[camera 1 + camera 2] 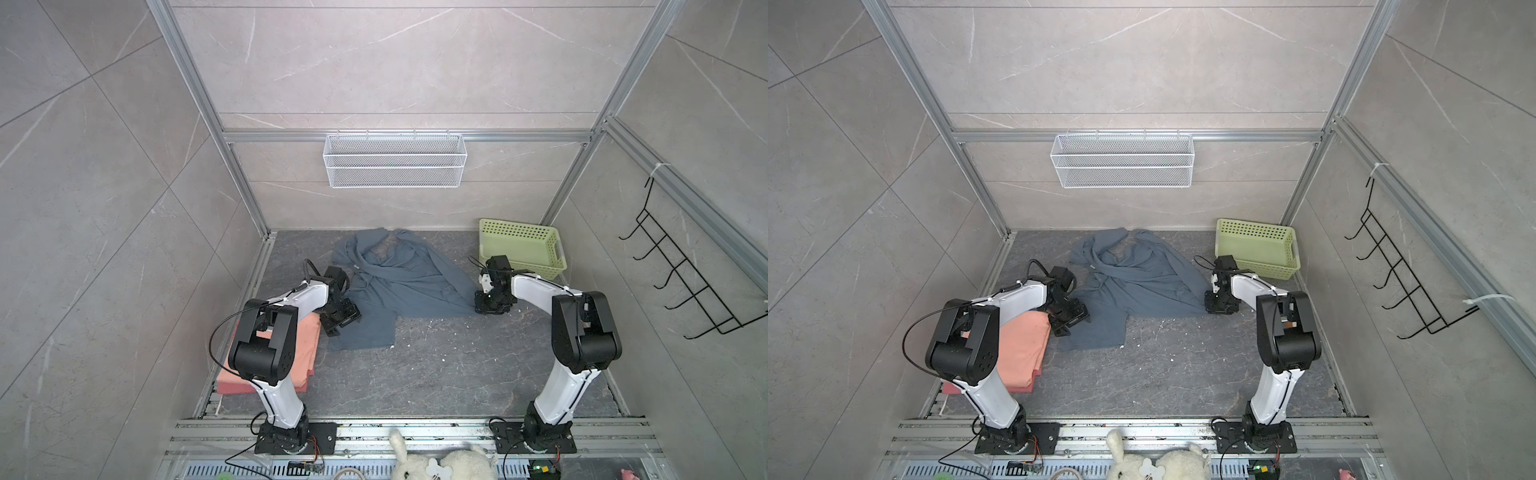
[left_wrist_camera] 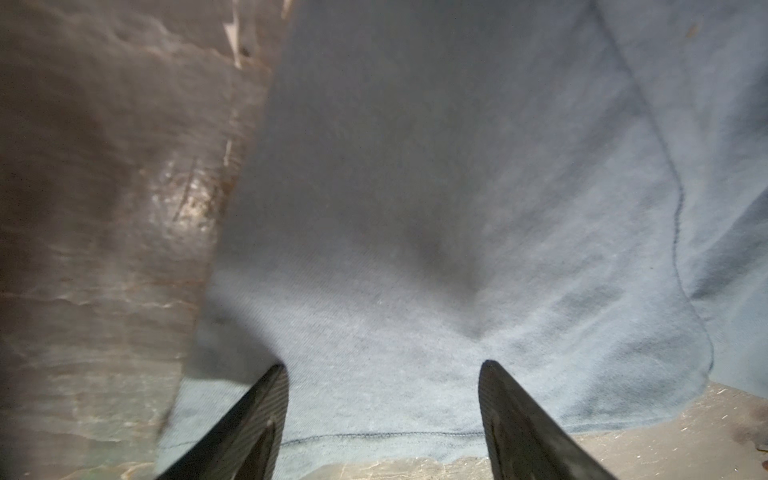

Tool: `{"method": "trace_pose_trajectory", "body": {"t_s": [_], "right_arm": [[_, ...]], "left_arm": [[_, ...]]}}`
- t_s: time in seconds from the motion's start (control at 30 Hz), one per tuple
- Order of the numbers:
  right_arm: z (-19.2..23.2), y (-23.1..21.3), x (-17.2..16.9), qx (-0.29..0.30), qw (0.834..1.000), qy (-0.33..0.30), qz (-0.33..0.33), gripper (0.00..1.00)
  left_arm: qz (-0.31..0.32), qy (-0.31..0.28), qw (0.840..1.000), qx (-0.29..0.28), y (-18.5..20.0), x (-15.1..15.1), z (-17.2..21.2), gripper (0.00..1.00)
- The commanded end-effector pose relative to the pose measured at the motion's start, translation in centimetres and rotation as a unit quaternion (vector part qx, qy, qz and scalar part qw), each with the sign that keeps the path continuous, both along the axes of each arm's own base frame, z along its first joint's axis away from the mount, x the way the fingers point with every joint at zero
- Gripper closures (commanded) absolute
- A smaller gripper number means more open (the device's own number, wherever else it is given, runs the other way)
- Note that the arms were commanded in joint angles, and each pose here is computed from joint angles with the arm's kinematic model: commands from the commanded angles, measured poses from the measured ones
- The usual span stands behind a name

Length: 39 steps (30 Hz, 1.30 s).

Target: Fold and stack the t-shirts

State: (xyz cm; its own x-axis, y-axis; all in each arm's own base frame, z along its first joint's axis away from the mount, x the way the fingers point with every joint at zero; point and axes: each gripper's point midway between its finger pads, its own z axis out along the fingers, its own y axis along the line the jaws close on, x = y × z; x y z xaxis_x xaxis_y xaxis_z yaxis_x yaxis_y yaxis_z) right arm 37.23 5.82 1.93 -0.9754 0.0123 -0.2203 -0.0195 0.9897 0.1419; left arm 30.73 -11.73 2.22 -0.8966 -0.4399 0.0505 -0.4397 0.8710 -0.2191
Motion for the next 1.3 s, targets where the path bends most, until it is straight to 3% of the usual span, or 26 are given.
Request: {"method": "trace_pose_trajectory", "body": {"t_s": [0.0,0.33,0.5,0.7,0.83,1.1,1.27], "right_arm": [[-1.9,0.7,-3.2,0.059,0.996,0.066,0.001,0.62],[-2.0,-1.2,-3.1,0.067,0.995,0.065,-0.033,0.86],[-0.6,-0.9,-2.3,0.118,0.99,0.052,-0.061,0.99],[3.6,-0.9,-0.4,0.179,0.979,0.001,-0.101,1.0],[6.0,-3.4,0.7,0.194,0.968,-0.037,-0.152,1.0],[7.5,-5.6,1.6,0.17,0.97,-0.054,-0.167,1.0],[6.0,-6.5,1.3,0.141,0.975,-0.039,-0.17,0.99]], "left_arm": [[0.002,0.056,0.997,0.051,2.6,-2.3,-3.4,0.25],[0.006,0.051,0.998,0.036,2.1,-2.1,-3.3,0.25],[0.007,0.05,0.998,0.031,1.9,-2.1,-3.3,0.25],[0.01,0.047,0.998,0.029,1.9,-2.0,-3.2,0.26],[0.012,0.045,0.999,0.028,1.9,-1.9,-3.1,0.26],[0.013,-0.03,0.999,-0.015,1.3,-0.9,0.9,0.26],[0.003,-0.029,0.999,0.031,3.4,-2.6,2.3,0.24]]}}
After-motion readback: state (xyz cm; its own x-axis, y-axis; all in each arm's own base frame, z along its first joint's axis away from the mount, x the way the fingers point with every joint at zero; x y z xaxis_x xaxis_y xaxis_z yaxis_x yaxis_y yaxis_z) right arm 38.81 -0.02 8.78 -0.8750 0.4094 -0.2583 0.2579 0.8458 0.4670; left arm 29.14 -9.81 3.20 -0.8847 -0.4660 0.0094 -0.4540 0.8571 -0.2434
